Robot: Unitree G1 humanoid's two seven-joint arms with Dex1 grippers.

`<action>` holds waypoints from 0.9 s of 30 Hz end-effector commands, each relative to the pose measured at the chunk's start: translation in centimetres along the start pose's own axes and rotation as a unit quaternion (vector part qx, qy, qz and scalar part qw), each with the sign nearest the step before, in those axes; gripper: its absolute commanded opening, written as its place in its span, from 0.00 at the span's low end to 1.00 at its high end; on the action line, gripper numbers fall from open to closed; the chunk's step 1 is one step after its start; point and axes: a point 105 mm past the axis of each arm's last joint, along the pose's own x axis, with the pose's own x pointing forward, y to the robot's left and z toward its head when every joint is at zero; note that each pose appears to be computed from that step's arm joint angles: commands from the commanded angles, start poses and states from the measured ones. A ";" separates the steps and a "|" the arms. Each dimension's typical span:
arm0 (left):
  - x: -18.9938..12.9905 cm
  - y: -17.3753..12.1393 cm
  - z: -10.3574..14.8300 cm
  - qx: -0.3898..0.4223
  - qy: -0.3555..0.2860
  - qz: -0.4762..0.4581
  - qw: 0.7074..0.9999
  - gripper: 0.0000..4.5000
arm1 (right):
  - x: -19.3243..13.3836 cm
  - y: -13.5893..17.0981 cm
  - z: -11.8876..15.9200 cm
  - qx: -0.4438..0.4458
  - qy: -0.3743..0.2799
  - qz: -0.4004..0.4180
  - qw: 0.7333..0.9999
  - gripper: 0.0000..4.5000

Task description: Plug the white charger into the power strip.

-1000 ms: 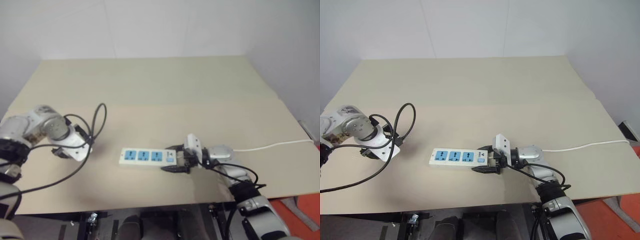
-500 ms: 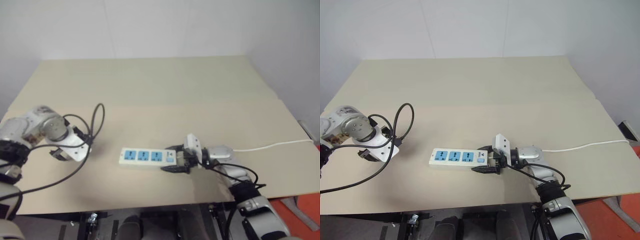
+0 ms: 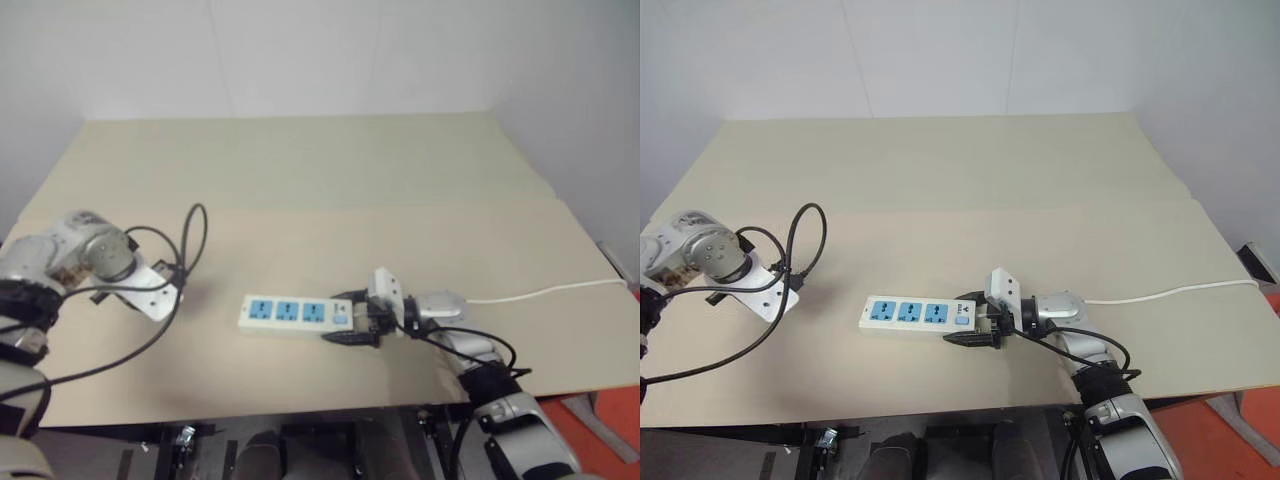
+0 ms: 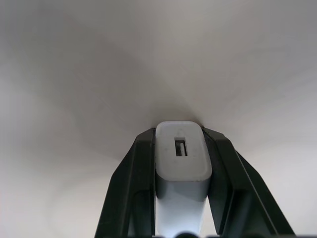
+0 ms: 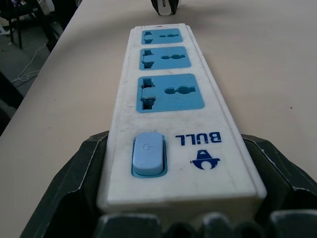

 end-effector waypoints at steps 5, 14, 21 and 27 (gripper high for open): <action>-7.2 9.0 6.5 -0.077 -0.253 0.235 0.935 0.23 | -0.2 0.1 0.3 -0.012 -0.003 0.001 1.000 0.76; -12.3 10.8 16.8 -0.144 -0.628 0.272 0.715 0.23 | 0.9 -0.1 0.6 -0.021 -0.009 0.011 1.000 0.76; -8.2 9.3 21.1 -0.157 -0.667 0.212 0.697 0.23 | 1.6 -0.3 1.1 -0.023 -0.022 0.010 0.999 0.76; -6.3 8.7 21.0 -0.194 -0.685 0.200 0.673 0.23 | 1.8 -0.1 1.0 -0.023 -0.025 0.011 0.999 0.76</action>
